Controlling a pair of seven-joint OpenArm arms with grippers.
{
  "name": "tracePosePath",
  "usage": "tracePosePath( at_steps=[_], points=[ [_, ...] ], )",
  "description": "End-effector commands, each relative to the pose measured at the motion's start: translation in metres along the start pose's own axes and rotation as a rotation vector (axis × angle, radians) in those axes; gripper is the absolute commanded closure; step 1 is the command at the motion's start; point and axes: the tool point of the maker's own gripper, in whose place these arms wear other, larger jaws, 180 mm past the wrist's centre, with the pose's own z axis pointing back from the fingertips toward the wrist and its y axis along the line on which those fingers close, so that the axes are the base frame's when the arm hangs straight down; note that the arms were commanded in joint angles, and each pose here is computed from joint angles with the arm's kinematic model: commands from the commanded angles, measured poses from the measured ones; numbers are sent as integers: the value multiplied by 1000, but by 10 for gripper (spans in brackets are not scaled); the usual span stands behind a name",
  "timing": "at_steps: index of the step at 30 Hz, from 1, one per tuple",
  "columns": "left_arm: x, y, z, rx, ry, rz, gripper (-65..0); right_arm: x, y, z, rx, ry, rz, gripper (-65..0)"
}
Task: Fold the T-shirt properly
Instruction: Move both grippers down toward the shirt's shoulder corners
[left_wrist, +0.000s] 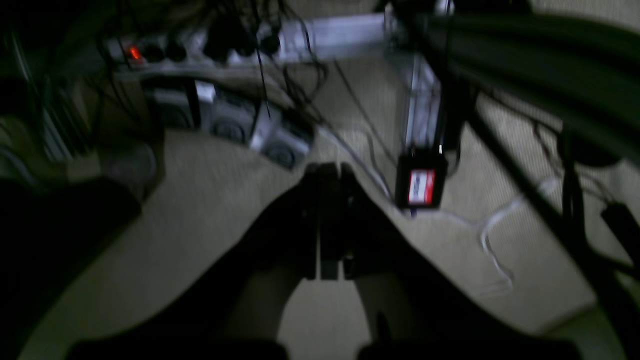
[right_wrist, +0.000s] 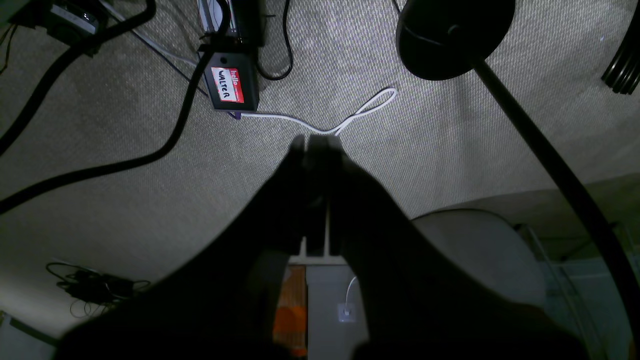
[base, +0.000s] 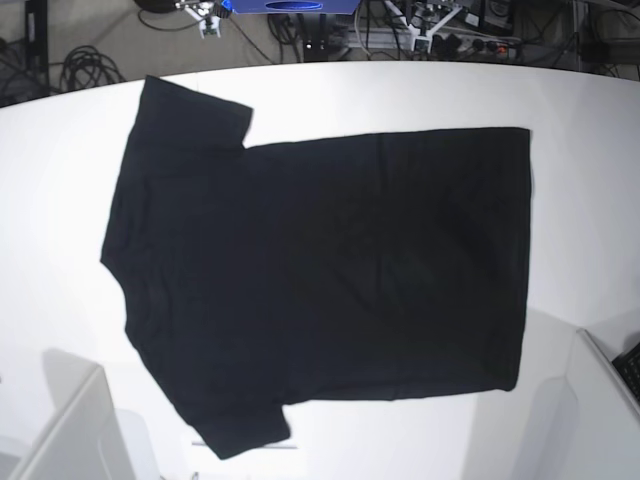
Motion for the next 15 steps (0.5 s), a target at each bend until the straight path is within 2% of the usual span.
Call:
tracePosePath(
  at_steps=[1,15],
  points=[
    [-10,1,2,2,-1,-8,0,-6,-5,0,-13,10,3,0],
    [-16,2,4,4,-16,-3,0,19,-12,2,-26,-52,6,0]
  ],
)
